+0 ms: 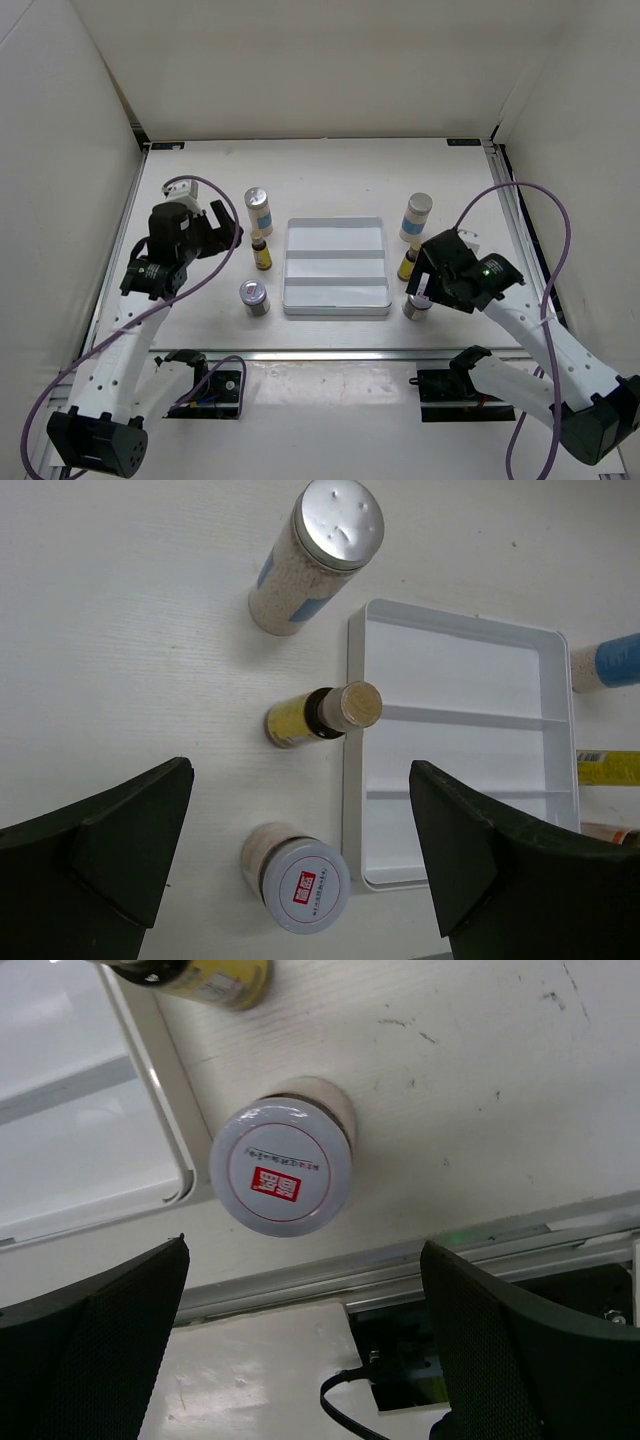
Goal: Organize the condiment bottles
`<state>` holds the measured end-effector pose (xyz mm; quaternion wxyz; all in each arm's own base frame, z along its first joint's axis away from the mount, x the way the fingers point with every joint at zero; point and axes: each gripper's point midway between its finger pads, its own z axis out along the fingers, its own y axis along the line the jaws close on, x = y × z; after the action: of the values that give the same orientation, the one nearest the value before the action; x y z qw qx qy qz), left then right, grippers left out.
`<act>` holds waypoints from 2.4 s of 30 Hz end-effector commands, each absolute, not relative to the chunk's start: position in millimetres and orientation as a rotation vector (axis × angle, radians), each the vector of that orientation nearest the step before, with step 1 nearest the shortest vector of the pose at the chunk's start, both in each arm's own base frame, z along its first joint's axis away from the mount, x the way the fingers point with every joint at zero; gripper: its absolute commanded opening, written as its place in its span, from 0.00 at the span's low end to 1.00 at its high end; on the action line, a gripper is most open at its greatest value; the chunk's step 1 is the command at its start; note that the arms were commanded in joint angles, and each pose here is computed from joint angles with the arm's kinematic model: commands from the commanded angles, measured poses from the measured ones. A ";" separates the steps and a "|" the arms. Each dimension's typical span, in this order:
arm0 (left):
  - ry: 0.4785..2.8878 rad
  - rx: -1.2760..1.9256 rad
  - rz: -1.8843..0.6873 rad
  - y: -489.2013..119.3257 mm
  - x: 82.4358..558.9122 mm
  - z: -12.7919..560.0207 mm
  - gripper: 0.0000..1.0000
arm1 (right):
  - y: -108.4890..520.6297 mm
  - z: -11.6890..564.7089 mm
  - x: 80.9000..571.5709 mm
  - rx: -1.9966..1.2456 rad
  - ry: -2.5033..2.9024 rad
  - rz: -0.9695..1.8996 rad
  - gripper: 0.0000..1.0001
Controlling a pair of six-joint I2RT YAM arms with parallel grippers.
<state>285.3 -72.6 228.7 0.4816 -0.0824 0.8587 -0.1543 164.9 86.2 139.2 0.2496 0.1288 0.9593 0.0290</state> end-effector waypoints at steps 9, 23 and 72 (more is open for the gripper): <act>2.113 -0.328 -0.357 -64.4 277.2 211.3 1.00 | 74.0 114.4 158.3 0.436 2.669 -0.073 1.00; 2.141 -0.337 -0.338 -64.4 286.5 205.4 1.00 | 89.0 86.7 172.4 0.384 2.714 -0.073 0.95; 2.166 -0.362 -0.341 -61.2 264.5 203.2 1.00 | 215.2 124.3 211.0 -0.169 2.526 0.142 0.00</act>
<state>276.3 -64.9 193.7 0.4340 -0.1387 0.8794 -0.1378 194.3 195.6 119.0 0.2643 -0.0654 0.9619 0.0266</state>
